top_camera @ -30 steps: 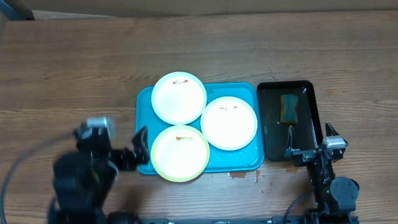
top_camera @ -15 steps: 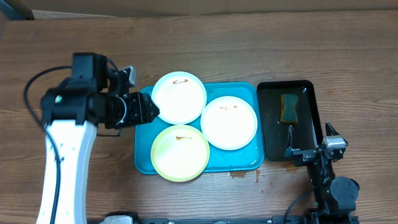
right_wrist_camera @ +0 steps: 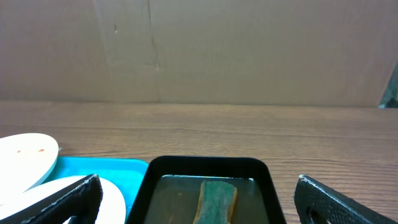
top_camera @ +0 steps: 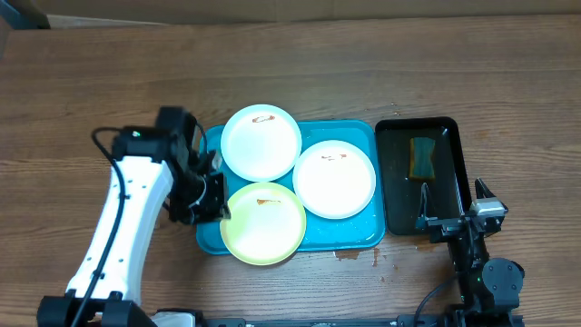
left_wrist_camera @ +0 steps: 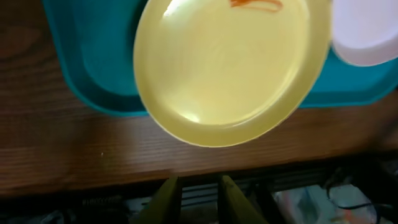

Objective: Clean dirty plates on tray and stack at the side
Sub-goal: 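Move the left gripper to the yellow plate's near rim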

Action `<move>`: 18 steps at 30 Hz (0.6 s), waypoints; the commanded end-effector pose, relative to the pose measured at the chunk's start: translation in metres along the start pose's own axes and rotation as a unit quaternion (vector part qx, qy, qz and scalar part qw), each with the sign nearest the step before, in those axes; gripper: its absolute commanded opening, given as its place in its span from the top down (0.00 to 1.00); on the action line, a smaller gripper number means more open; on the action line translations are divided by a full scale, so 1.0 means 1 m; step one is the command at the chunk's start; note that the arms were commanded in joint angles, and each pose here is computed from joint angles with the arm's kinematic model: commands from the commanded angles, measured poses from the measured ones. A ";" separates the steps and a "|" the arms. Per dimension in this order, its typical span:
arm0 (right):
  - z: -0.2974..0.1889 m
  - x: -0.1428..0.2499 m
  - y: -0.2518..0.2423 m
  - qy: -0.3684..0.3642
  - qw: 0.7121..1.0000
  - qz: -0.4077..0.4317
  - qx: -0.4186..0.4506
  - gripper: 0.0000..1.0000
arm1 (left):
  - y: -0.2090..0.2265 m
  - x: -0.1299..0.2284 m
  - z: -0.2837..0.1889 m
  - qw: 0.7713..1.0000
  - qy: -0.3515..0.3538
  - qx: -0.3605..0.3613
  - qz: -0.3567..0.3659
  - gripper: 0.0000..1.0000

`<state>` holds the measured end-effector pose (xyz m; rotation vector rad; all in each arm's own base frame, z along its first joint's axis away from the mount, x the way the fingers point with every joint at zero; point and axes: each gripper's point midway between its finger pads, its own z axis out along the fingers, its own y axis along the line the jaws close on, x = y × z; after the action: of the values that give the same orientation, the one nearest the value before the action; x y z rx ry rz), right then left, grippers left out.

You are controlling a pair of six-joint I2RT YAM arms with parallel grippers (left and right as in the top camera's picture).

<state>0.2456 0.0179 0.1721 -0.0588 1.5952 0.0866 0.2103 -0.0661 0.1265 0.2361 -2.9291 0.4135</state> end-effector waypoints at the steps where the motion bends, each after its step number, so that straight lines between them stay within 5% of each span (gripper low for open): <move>1: 0.000 0.002 -0.001 -0.002 1.000 0.000 0.001 0.00 | 0.018 0.013 0.022 0.999 0.026 -0.039 -0.028 0.75; 15: 0.000 0.002 0.000 -0.002 1.000 0.000 0.000 0.00 | 0.003 0.008 0.034 0.999 0.017 -0.009 -0.040 0.68; 18: 0.000 -0.005 0.000 -0.016 1.000 -0.001 0.001 0.00 | -0.011 0.006 0.035 0.999 0.015 0.025 -0.033 0.60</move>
<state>0.2456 0.0178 0.1744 -0.0586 1.5861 0.0861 0.2019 -0.0737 0.0948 0.3128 -2.8998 0.3871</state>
